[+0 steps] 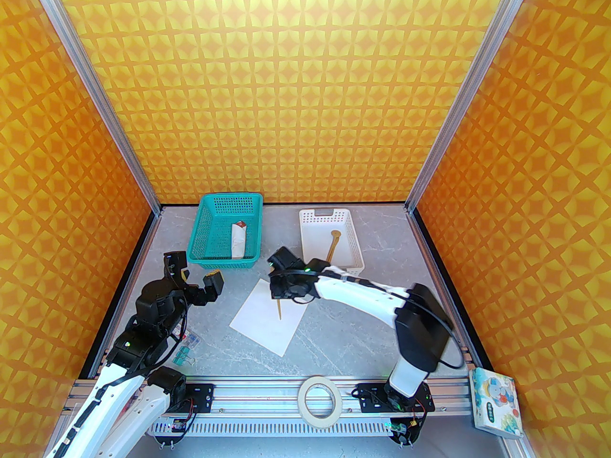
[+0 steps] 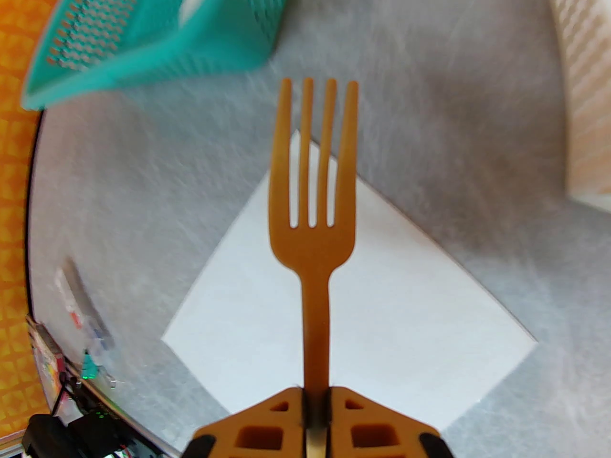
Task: Place the utensils on the paper napkin and roll it up
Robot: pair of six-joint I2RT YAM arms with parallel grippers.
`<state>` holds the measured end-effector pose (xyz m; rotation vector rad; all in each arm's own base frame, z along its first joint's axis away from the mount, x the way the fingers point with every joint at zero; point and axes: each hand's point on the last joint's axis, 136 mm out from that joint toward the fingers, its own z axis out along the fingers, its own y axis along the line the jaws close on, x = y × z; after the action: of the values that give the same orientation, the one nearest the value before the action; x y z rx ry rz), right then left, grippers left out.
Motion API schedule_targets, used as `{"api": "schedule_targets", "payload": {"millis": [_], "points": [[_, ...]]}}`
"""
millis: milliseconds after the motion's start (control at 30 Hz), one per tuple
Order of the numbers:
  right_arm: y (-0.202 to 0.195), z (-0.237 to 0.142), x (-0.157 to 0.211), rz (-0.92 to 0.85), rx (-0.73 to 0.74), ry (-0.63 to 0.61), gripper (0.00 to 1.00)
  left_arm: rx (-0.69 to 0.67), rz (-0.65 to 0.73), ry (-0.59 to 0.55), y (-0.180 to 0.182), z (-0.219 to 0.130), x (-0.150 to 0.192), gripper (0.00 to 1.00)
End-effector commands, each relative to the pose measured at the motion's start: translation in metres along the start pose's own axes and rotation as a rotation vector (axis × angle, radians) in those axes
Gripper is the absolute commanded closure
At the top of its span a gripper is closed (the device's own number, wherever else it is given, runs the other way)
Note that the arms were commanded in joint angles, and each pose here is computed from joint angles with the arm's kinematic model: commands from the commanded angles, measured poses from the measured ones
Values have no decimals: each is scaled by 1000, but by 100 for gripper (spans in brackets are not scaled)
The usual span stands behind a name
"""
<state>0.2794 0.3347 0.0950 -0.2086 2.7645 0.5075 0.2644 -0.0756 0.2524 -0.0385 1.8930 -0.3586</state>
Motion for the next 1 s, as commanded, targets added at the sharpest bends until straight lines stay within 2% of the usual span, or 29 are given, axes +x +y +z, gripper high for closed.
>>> {"api": "schedule_targets", "payload": {"millis": [0,267,967], "points": [[11,16,6,-19,-12,27,88,-23,-14,-8,6,-1,1,0],[12,39,18,-42,4,81,87,-24,-15,0,6,0,4,0],[13,61,23,-99,52,127,87,-28,-15,3,7,-1,5,0]]}}
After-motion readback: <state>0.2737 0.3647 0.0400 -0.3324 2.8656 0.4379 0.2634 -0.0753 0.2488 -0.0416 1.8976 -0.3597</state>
